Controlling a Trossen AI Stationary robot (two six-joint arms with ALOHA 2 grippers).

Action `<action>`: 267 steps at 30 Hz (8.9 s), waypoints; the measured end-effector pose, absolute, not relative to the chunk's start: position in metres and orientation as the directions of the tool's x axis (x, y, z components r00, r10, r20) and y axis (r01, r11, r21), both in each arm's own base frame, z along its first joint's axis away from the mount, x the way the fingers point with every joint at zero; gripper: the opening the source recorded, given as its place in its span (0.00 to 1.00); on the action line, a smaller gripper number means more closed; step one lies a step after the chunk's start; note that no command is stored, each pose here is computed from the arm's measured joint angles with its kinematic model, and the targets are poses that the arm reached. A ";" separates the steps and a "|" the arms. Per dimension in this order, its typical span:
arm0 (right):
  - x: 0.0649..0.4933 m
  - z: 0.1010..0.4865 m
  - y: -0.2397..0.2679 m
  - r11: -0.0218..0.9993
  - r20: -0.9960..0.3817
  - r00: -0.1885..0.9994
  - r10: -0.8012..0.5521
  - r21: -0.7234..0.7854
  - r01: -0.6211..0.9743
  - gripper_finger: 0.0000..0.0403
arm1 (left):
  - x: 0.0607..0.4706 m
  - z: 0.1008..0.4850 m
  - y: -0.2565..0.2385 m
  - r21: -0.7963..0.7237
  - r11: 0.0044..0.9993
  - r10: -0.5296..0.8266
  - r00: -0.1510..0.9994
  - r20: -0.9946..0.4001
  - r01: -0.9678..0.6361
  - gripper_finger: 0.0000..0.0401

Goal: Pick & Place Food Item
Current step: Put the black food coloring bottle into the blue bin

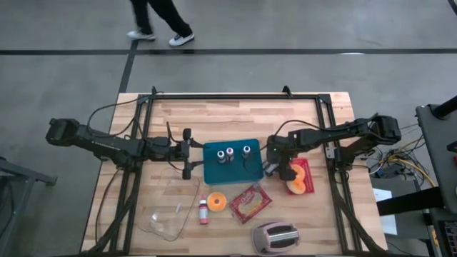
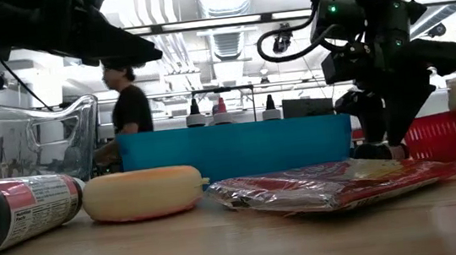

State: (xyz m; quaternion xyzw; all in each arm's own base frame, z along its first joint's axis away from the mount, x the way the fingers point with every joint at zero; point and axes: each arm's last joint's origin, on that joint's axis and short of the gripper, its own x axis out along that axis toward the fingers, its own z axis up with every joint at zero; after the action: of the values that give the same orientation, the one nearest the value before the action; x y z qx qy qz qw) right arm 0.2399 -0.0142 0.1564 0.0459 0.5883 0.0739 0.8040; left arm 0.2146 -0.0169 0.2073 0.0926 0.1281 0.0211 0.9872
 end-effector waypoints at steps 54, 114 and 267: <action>0.244 0.173 -0.029 0.959 -0.919 0.285 -0.273 -0.239 0.149 0.22 | 0.215 0.209 -0.016 0.186 0.982 0.080 0.970 -0.230 -0.037 0.63; 0.351 0.325 -0.032 0.944 -0.371 0.912 -0.176 -0.325 0.050 0.21 | 0.235 0.239 0.043 0.130 0.980 0.121 0.970 0.211 -0.150 0.63; 0.331 0.292 -0.077 0.951 0.292 0.909 0.298 -0.013 -0.308 0.50 | 0.222 0.288 0.035 0.340 0.926 -0.109 0.744 0.659 -0.165 0.32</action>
State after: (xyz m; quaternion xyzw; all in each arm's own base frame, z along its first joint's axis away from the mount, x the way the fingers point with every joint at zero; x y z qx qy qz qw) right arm 0.3312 -0.0769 0.2925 0.0168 -0.1470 0.1553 0.9767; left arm 0.2217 0.0349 0.2876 0.1920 -0.3572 0.0151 0.9140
